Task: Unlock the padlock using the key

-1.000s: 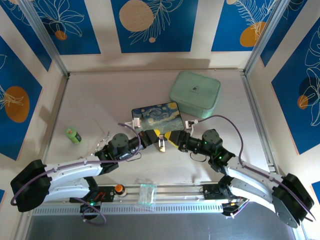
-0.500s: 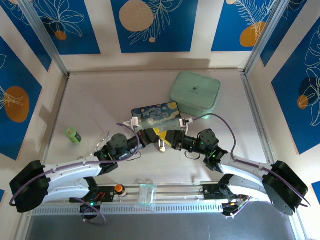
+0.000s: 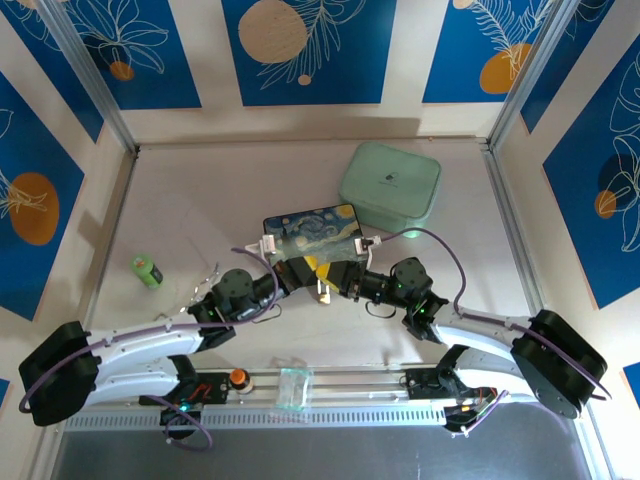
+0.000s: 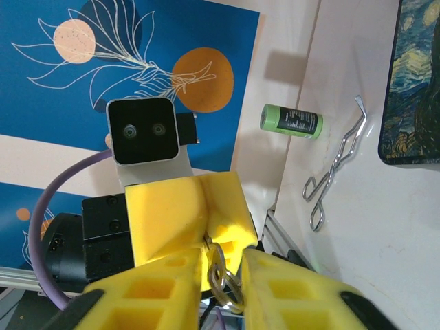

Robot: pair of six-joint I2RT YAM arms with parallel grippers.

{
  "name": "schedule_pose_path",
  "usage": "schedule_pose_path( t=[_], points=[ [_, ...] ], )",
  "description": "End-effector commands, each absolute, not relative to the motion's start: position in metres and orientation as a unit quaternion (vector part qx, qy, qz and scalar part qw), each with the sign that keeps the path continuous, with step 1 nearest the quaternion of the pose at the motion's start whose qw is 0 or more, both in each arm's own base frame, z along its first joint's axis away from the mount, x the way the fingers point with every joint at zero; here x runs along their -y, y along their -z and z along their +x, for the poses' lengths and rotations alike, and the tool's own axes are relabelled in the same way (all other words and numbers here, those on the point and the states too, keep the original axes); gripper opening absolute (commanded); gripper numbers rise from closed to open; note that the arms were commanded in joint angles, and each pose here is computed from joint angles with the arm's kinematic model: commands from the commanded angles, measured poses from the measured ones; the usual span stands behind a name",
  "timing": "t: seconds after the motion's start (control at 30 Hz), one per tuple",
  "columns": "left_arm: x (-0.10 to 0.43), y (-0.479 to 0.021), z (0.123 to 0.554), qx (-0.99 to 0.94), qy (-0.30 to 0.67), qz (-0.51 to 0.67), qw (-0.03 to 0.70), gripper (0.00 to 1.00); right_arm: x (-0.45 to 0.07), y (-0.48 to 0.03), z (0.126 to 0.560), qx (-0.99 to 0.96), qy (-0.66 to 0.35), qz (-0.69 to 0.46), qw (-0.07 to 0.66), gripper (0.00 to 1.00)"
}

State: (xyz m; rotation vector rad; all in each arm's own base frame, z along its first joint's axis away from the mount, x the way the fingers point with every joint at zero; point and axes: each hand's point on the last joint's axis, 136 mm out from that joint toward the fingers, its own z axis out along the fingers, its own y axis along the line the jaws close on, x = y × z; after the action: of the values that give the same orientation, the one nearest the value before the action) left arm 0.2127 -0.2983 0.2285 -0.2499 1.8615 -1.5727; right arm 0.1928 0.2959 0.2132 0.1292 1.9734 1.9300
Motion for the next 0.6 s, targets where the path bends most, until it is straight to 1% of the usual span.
schedule_pose_path(
  t=[0.0, 0.27, 0.4, 0.57],
  points=[
    [0.292, -0.239, 0.210, -0.698, 0.616, -0.105, 0.349, 0.00, -0.295, -0.225, 0.194, -0.684, -0.699, 0.047, 0.203, 0.18],
    [0.291, -0.235, 0.211, -0.706, 0.607, -0.104, 0.350, 0.00, -0.301, -0.226, 0.192, -0.685, -0.700, 0.039, 0.196, 0.14],
    [0.294, -0.233, 0.211, -0.705, 0.610, -0.104, 0.346, 0.00, -0.305, -0.228, 0.190, -0.684, -0.703, 0.034, 0.191, 0.18],
    [0.293, -0.230, 0.211, -0.707, 0.606, -0.105, 0.348, 0.00, -0.305, -0.225, 0.192, -0.684, -0.702, 0.042, 0.194, 0.05]
  ],
)
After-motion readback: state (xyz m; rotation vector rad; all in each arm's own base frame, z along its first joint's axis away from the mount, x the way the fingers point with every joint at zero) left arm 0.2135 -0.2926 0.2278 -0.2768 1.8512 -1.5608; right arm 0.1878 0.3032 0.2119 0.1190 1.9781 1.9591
